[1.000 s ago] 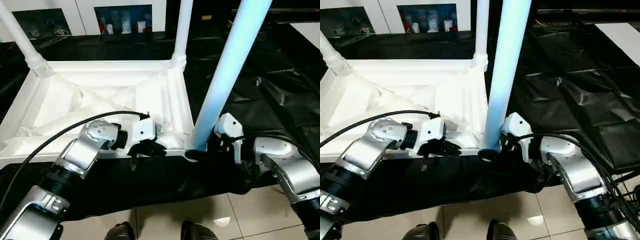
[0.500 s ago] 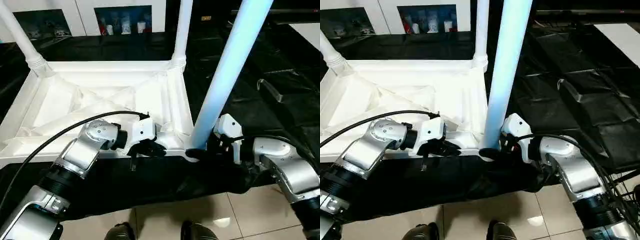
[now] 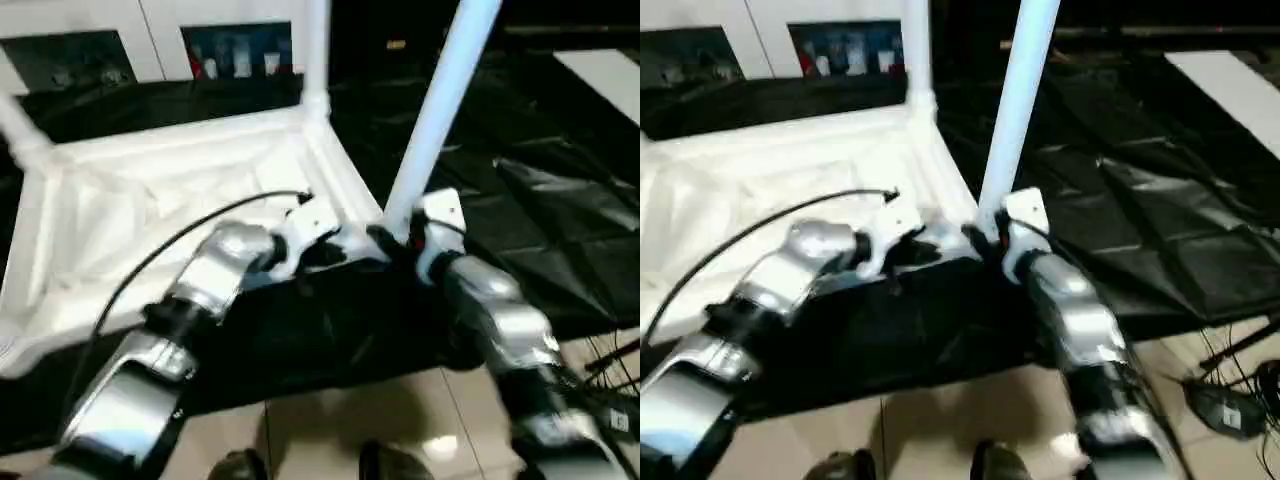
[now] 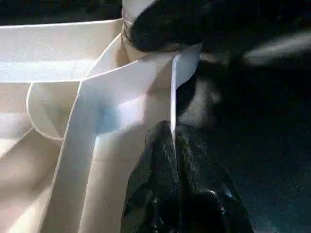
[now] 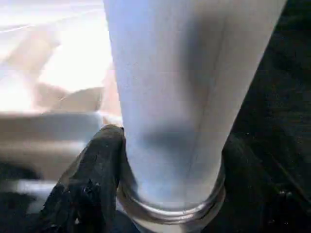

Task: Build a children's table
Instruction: Rotate leg to tighten

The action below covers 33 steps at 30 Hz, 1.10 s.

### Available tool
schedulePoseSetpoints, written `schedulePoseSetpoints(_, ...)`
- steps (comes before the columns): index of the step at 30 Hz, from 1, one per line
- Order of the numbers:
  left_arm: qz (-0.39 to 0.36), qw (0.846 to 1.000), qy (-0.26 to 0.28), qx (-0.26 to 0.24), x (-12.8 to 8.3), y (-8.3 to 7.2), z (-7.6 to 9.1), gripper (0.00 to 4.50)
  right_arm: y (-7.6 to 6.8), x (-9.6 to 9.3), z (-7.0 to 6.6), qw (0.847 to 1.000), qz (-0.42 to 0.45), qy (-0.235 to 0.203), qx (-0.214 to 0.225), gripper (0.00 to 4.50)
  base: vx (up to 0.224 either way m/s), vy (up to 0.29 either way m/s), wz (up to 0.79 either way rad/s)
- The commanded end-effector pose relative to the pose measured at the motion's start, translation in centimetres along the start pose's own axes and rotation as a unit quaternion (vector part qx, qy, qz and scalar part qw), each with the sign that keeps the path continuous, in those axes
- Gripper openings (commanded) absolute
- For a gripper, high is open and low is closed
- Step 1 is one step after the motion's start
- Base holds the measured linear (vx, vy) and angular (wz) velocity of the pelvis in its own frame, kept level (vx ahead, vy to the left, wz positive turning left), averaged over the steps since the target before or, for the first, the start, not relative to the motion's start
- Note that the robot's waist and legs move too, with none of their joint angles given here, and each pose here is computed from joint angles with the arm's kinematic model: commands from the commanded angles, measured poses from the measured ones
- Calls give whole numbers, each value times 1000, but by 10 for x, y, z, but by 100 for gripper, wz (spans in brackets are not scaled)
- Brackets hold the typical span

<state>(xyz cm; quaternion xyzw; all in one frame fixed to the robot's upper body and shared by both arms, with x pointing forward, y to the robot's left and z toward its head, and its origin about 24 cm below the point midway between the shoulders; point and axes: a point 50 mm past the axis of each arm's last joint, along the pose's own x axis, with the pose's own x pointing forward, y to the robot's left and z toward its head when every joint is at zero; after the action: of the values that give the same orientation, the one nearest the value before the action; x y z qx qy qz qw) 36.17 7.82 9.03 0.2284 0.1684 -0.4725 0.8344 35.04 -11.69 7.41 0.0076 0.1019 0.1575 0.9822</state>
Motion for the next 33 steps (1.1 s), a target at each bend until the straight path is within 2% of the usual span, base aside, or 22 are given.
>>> schedulePoseSetpoints(1, 45, 998, 41, -20, 3, 5, -16, 0, 0, 3, -28, 997, -44, 53, 21, 262, 0, 0, 0)
schedulePoseSetpoints(3, 66, 997, 47, -11, 9, 7, -13, 0, 12, 15, -26, 996, -71, 52, 20, 262, 0, 0, 0)
schedulePoseSetpoints(6, 67, 996, 51, 5, 10, 7, -12, 0, 21, 21, -20, 998, -44, 39, 27, 262, 0, 0, 0)
schedulePoseSetpoints(9, 61, 997, 49, 10, 9, 6, -12, 0, 27, 22, -11, 1000, -11, 11, 11, 262, 0, 0, 0)
schedulePoseSetpoints(10, 59, 997, 48, 11, 9, 6, -12, 0, 28, 22, -9, 1000, -5, 2, 11, 318, 0, 0, 0)
schedulePoseSetpoints(12, 56, 997, 49, 16, 7, 6, -14, 0, 27, 21, -5, 1000, 5, -12, -6, 332, 0, 0, 0)
schedulePoseSetpoints(13, 50, 997, 51, 22, 4, 7, -17, 0, 22, 17, 3, 999, 14, -32, -21, 334, 0, 0, 0)
schedulePoseSetpoints(16, 44, 997, 51, 27, 2, 7, -20, 0, 16, 14, 10, 998, 20, -49, -33, 366, 0, 0, 0)
schedulePoseSetpoints(19, 29, 998, 48, 36, -5, 8, -24, 0, -2, 0, 22, 995, 49, -63, -66, 389, 0, 0, 0)
schedulePoseSetpoints(21, 25, 998, 47, 37, -7, 8, -25, 0, -8, -6, 24, 993, 63, -62, -75, 410, 0, 0, 0)
schedulePoseSetpoints(22, 10, 998, 43, 41, -12, 7, -27, 0, -20, -19, 30, 988, 104, -53, -96, 418, 0, 0, 0)
schedulePoseSetpoints(24, -1, 998, 39, 43, -14, 6, -28, 0, -24, -25, 31, 985, 125, -46, -107, 425, 0, 0, 0)
schedulePoseSetpoints(25, -20, 998, 35, 47, -18, 4, -29, 0, -30, -36, 31, 977, 157, -33, -139, 425, 0, 0, 0)
schedulePoseSetpoints(27, -31, 998, 36, 49, -20, 2, -30, 0, -33, -41, 31, 972, 173, -26, -157, 425, 0, 0, 0)
schedulePoseSetpoints(28, -51, 997, 36, 50, -23, -1, -31, 0, -37, -49, 29, 965, 194, -17, -178, 425, 0, 0, 0)
schedulePoseSetpoints(30, -70, 996, 35, 51, -26, -4, -32, 0, -40, -55, 27, 960, 214, -9, -183, 425, 0, 0, 0)
schedulePoseSetpoints(32, -112, 992, 32, 55, -32, -10, -33, 0, -40, -66, 24, 948, 260, 7, -186, 425, 0, 0, 0)
schedulePoseSetpoints(33, -112, 992, 32, 55, -32, -10, -33, 0, -40, -66, 24, 948, 260, 7, -186, 425, 0, 0, 0)
